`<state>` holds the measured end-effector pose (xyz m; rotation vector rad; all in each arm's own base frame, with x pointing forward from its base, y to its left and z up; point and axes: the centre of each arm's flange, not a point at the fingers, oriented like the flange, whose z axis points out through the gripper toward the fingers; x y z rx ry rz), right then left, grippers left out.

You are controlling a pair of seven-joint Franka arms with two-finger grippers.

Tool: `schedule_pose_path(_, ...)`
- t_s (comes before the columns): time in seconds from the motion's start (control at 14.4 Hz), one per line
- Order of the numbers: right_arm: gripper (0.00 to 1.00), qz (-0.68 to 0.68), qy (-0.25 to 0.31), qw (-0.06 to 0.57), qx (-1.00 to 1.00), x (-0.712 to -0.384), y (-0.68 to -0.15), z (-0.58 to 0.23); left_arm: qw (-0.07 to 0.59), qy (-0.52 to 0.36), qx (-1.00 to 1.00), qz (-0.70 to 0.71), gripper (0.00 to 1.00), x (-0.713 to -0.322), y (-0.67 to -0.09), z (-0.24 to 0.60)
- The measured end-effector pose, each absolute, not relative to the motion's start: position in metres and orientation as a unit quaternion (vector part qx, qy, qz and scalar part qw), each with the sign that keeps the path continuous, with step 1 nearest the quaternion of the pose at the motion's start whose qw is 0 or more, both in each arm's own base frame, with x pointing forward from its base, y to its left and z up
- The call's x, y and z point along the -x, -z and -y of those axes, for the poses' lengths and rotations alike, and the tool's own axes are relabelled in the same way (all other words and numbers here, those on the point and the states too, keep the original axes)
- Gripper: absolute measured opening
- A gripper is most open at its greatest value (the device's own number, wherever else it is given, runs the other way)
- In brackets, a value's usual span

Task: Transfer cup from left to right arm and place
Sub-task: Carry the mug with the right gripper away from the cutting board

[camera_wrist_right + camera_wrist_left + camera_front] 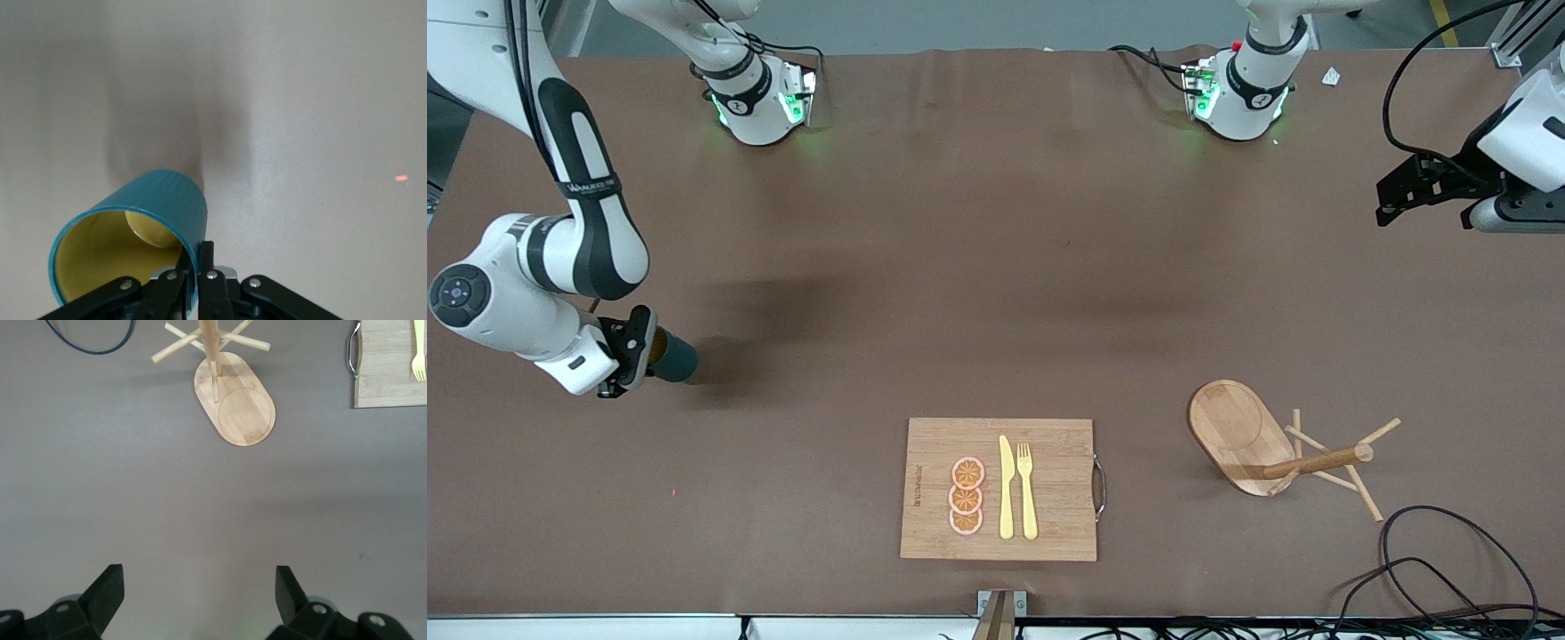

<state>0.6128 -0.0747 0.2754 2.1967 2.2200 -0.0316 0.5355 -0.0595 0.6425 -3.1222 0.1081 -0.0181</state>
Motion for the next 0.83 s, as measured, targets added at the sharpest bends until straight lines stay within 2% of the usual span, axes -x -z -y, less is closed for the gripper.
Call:
schedule_pose_path(0.76, 0.05, -0.74, 0.024, -0.012, -0.673, -0.602, -0.249, 0.055, 0.009, -0.022, 0.999, -0.039, 1.0, -0.543, -0.631, 0.064)
schedule_pose_path(0.83, 0.12, -0.74, 0.025, -0.012, -0.673, -0.602, -0.249, 0.055, 0.009, -0.025, 0.999, -0.039, 1.0, -0.542, -0.631, 0.064)
